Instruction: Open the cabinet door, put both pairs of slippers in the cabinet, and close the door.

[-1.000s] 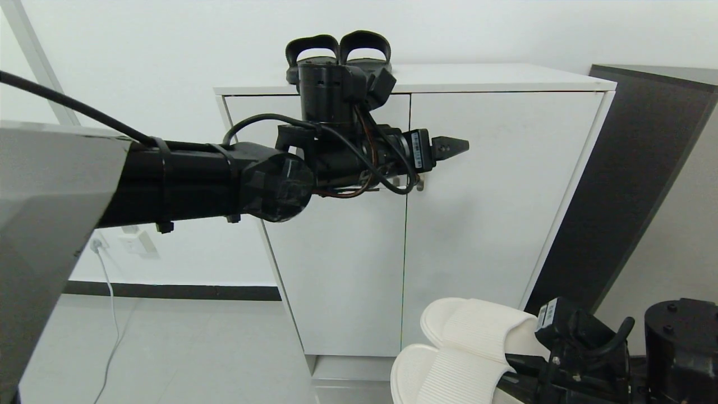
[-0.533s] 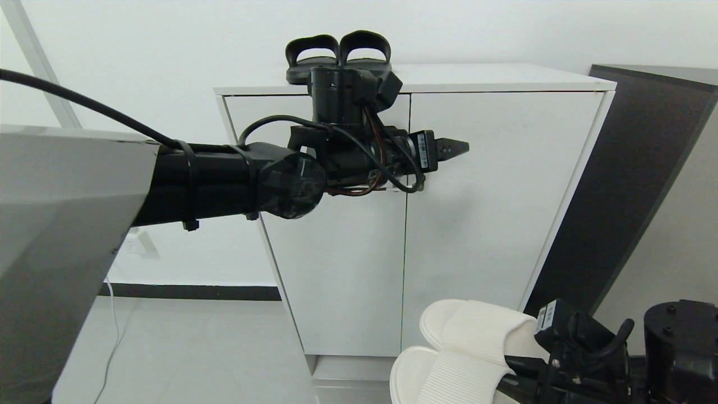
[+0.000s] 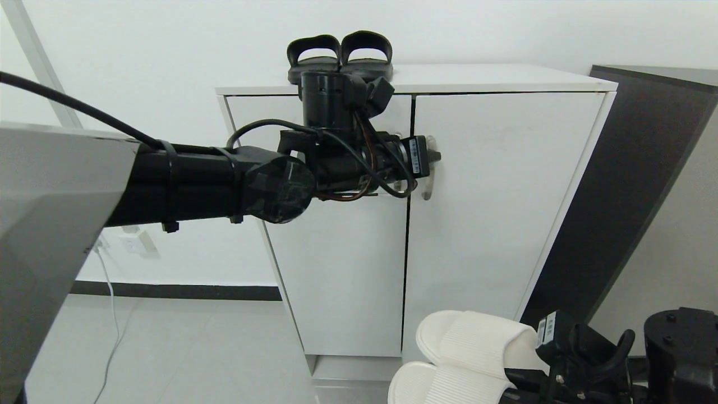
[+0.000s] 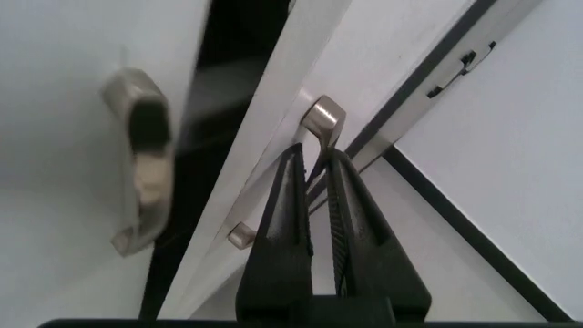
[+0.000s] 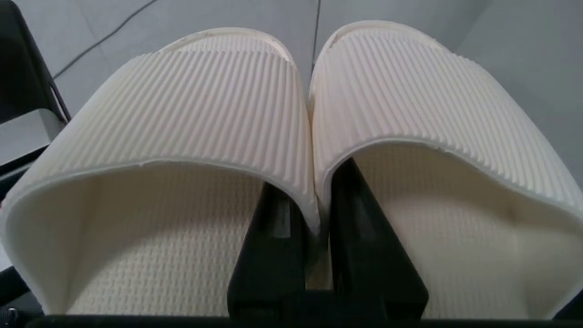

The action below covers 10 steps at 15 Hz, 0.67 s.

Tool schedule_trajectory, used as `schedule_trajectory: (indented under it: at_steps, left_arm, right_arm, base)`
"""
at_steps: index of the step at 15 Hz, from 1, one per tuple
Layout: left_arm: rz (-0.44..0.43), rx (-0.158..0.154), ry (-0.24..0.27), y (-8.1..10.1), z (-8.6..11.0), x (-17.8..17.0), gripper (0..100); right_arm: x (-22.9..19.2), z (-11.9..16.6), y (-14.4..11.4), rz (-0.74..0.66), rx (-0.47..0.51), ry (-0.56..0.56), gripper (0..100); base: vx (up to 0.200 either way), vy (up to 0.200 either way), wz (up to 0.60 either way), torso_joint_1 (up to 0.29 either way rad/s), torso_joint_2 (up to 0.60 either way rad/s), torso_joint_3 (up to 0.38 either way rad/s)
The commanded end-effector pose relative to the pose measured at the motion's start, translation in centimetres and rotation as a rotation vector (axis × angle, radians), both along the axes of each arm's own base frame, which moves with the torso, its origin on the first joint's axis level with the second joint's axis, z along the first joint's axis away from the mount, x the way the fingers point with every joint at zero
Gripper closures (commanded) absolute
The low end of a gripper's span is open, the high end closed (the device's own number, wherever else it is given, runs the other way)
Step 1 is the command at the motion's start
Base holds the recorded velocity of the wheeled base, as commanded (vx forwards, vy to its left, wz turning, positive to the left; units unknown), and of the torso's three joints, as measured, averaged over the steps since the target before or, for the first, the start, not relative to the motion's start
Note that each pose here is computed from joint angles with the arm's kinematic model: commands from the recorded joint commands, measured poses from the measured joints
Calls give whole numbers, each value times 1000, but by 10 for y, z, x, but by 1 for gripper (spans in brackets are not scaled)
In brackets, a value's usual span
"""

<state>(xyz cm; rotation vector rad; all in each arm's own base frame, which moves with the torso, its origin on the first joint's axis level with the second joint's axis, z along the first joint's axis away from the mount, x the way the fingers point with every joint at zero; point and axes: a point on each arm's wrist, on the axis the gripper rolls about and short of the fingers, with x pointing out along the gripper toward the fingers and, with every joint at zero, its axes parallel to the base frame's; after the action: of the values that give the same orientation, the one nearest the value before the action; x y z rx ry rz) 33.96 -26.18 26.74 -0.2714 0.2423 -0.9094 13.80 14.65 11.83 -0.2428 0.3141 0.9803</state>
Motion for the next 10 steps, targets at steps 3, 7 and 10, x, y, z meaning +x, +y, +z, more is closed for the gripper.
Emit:
schedule_trajectory:
  at_steps: [3, 7, 10]
  left_arm:
    - [-7, 14, 30, 13, 4, -23, 100]
    - [-15, 0, 14, 28, 9, -48, 100]
    - [-22, 9, 19, 38, 10, -64, 100]
  right_arm:
    - [-1, 0, -1, 4, 1, -3, 100]
    - [-6, -1, -1, 34, 1, 3, 100]
    - [-9, -3, -1, 63, -10, 3, 100]
  base:
    - [0, 0, 0, 0, 0, 0]
    - [0, 0, 0, 0, 0, 0]
    - [0, 0, 0, 0, 0, 0]
